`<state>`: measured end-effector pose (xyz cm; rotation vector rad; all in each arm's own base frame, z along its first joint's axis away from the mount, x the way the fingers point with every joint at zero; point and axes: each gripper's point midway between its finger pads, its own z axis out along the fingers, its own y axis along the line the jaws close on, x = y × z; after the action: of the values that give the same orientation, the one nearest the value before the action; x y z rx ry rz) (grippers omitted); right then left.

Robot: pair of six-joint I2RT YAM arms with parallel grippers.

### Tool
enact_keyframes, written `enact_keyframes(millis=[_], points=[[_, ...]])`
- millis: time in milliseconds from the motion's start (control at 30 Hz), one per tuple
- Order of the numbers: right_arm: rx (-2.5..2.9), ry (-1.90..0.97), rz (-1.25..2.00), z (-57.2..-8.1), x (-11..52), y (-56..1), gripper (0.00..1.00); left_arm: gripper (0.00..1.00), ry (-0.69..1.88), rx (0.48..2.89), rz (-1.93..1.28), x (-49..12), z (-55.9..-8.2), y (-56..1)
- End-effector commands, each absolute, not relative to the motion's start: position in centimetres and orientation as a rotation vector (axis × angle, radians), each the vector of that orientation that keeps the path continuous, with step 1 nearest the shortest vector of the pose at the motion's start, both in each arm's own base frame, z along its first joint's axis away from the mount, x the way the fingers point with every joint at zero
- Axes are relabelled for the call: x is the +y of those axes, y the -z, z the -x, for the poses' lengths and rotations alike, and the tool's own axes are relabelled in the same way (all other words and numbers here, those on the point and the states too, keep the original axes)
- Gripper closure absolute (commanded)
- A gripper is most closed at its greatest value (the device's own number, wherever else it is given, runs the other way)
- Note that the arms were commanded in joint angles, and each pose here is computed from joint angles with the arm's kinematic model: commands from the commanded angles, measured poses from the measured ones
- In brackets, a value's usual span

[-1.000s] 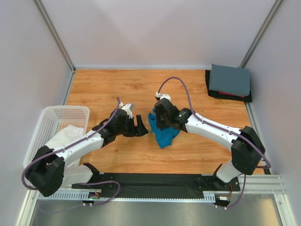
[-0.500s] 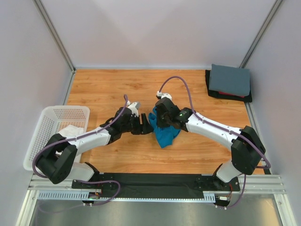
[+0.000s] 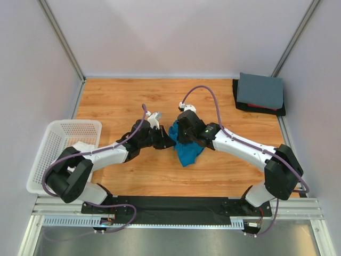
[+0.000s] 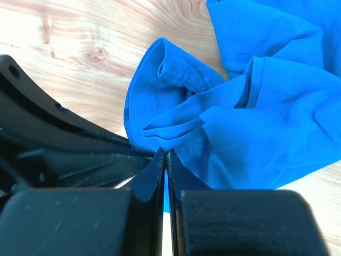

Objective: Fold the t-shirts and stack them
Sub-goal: Flatten the tshirt out

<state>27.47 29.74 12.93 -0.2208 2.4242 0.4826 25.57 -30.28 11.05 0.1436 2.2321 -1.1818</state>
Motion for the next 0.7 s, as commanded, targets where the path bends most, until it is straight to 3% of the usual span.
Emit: enact_keyframes(millis=[0, 133, 367, 667], points=[[2.304, -0.548, 0.15, -28.7, 30.1, -16.4, 1.0, 1.0, 1.214, 2.123, -0.184, -31.2, -26.6, -13.6], [2.331, -0.486, 0.128, -28.7, 28.9, -15.8, 1.0, 1.0, 1.076, 2.132, -0.141, -29.5, -27.5, -14.2], [2.349, -0.436, 0.047, -29.1, 26.6, -16.0, 0.99, 1.0, 0.566, 2.209, -0.069, -22.5, -29.0, -16.7], [2.197, -0.311, -0.122, -31.0, 20.0, -23.6, 1.0, 1.0, 0.244, 2.108, 0.094, -13.1, -32.2, -25.1]])
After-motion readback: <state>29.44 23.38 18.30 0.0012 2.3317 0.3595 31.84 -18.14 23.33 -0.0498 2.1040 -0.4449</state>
